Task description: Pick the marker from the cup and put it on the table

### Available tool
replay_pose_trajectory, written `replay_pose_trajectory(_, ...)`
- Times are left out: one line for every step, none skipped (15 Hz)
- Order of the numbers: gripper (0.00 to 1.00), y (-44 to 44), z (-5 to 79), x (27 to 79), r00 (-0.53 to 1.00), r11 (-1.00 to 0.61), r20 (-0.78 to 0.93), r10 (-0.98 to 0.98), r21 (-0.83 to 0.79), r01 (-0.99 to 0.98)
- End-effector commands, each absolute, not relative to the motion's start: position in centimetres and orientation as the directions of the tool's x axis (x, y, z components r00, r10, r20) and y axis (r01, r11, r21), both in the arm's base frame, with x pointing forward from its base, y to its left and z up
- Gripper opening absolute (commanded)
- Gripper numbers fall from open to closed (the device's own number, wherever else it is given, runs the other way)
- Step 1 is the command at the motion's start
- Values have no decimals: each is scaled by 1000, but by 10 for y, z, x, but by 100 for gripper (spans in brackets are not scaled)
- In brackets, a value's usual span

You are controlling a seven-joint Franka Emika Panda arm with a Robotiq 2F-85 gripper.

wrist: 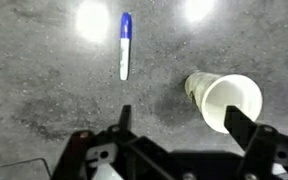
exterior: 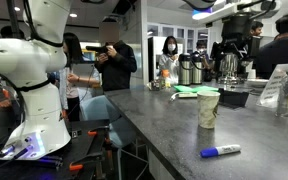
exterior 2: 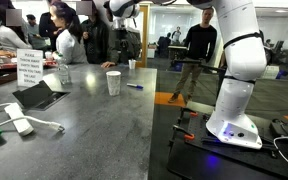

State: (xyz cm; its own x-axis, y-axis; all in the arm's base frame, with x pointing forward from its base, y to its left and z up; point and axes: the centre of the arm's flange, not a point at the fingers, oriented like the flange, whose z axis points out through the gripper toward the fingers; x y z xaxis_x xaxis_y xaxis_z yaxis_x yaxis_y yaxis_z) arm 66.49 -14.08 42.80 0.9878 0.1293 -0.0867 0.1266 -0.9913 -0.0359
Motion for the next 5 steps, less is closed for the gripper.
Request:
replay_pose_trajectory(100,-121,444,637,984,-985,40,175,5,175)
replay_pose_trajectory(100,-116,450,637,979,-982,75,187,28,186)
replay_pose_trajectory(100,-113,454,638,976,-981,100,192,38,189)
replay_pose_trajectory(100,-112,455,638,973,-980,117,197,42,193)
replay_pose_trajectory(100,-111,453,639,970,-978,126,206,43,203)
